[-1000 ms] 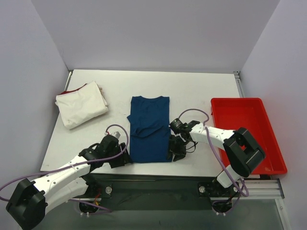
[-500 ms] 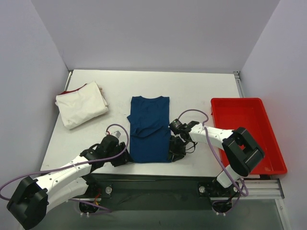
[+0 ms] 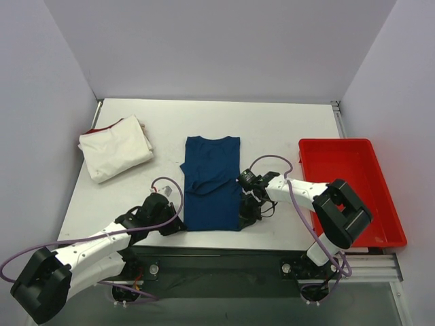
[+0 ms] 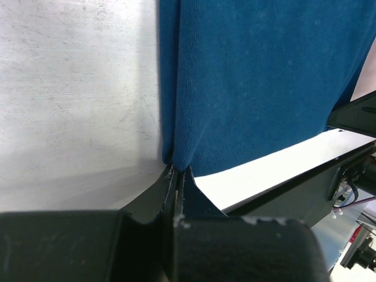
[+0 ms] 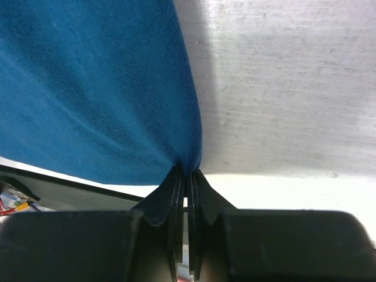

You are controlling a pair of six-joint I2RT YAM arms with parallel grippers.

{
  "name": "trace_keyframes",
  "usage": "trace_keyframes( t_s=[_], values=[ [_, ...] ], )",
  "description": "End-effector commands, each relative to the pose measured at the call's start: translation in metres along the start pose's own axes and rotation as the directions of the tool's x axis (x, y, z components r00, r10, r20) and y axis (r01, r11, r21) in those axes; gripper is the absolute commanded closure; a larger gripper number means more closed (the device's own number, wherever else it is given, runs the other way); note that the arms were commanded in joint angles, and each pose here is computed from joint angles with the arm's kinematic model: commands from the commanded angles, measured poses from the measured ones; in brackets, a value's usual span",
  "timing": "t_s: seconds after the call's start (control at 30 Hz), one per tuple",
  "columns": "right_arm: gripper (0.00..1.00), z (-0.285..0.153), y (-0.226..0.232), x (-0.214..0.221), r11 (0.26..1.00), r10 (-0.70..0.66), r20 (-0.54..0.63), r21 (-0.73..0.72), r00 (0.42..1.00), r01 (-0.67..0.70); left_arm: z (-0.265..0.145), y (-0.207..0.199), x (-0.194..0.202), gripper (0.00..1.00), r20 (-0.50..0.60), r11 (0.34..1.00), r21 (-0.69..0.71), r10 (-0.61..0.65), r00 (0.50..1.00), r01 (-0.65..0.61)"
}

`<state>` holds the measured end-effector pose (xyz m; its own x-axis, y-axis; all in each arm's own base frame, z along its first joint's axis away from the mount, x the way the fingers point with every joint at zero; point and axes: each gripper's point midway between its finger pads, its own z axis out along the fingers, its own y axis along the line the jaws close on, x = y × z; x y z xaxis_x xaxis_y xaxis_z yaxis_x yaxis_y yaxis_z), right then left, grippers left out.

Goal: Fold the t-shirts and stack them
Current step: Grab one side of the 2/3 rectangular tshirt with both arms, then fold the long partially folded tshirt into a neat square

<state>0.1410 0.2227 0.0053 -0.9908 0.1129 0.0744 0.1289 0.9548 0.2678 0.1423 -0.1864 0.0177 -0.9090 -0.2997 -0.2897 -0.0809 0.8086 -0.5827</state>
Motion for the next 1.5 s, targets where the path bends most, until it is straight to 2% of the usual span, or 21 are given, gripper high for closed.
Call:
trace_keyframes(
  t_s=[0.0, 0.17, 0.3, 0.5, 0.7, 0.9, 1.03, 1.17, 1.3, 1.47],
  values=[
    [1.00, -0.009, -0.001, 0.001, 1.000, -0.002, 0.017, 0.023, 1.000, 0.001, -0.002, 0.000, -0.008, 1.00, 0.036, 1.000, -0.010, 0.028, 0.999, -0.028],
    [1.00, -0.048, 0.017, -0.010, 1.000, -0.027, 0.090, -0.012, 0.996, 0.028, -0.032, -0.031, -0.039, 1.00, 0.143, 0.998, 0.027, 0.055, 0.988, -0.060],
    [1.00, -0.086, 0.028, -0.018, 0.998, -0.048, 0.166, -0.029, 0.985, 0.054, -0.074, -0.060, -0.061, 1.00, 0.214, 0.996, 0.054, 0.057, 0.975, -0.070],
    [1.00, -0.121, 0.026, -0.008, 0.998, -0.047, 0.196, -0.034, 0.980, 0.054, -0.111, -0.060, -0.058, 1.00, 0.234, 0.998, 0.055, -0.003, 0.972, -0.010],
    [1.00, -0.128, 0.018, 0.017, 0.997, -0.076, 0.153, -0.019, 0.985, 0.080, -0.127, -0.054, -0.040, 1.00, 0.174, 0.998, 0.054, 0.004, 0.985, -0.014],
    [1.00, -0.144, 0.013, 0.044, 0.992, -0.128, 0.105, 0.029, 0.986, 0.126, -0.154, -0.060, -0.018, 1.00, 0.037, 0.999, 0.042, 0.033, 0.999, -0.035],
    [1.00, -0.160, 0.012, 0.054, 0.988, -0.149, 0.094, 0.054, 0.984, 0.145, -0.169, -0.065, -0.003, 1.00, -0.040, 0.998, 0.056, -0.001, 0.999, 0.003],
    [1.00, -0.170, 0.016, 0.051, 0.988, -0.152, 0.117, 0.050, 0.982, 0.147, -0.176, -0.078, -0.009, 1.00, -0.017, 0.994, 0.104, -0.022, 1.000, 0.023],
    [1.00, -0.169, 0.016, 0.036, 0.989, -0.137, 0.132, 0.076, 0.982, 0.128, -0.163, -0.082, -0.017, 1.00, -0.016, 0.997, 0.083, -0.008, 1.000, 0.009],
    [1.00, -0.173, 0.024, 0.005, 0.988, -0.133, 0.176, 0.102, 0.975, 0.116, -0.150, -0.092, -0.042, 1.00, 0.044, 0.998, 0.057, 0.031, 0.999, -0.033]
  ],
)
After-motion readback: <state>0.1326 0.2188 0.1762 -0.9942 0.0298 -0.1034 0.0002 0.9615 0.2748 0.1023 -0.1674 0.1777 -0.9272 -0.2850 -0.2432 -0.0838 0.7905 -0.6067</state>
